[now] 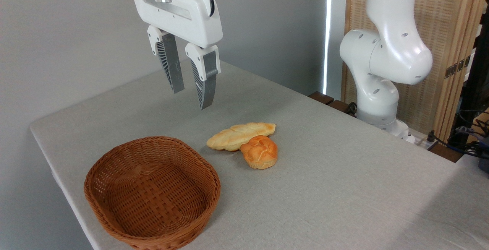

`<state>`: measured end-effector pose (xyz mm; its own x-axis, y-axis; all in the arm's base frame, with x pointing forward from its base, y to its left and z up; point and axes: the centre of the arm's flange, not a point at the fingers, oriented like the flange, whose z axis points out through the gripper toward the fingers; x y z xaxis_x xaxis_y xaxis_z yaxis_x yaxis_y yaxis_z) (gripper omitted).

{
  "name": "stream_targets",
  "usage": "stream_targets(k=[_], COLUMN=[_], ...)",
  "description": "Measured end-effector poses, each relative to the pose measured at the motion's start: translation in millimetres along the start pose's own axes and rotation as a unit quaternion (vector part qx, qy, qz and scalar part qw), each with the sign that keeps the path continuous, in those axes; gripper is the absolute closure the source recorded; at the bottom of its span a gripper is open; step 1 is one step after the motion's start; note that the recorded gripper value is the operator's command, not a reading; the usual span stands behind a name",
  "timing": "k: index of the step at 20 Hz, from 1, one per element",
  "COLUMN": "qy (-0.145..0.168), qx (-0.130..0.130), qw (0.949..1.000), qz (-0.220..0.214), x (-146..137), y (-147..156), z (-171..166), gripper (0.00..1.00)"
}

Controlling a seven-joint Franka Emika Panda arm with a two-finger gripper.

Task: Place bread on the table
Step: 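Open the gripper and raise it away from the bread roll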

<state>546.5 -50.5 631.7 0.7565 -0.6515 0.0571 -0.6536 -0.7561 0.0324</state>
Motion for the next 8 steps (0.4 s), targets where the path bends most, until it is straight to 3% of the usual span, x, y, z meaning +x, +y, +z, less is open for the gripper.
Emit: stream_targets(k=[8], qy=[-0.005], qx=[0.017], qw=[0.9999], qz=[0.001], x=[-0.3], y=[-2.2], z=[-3.1], gripper=[0.0])
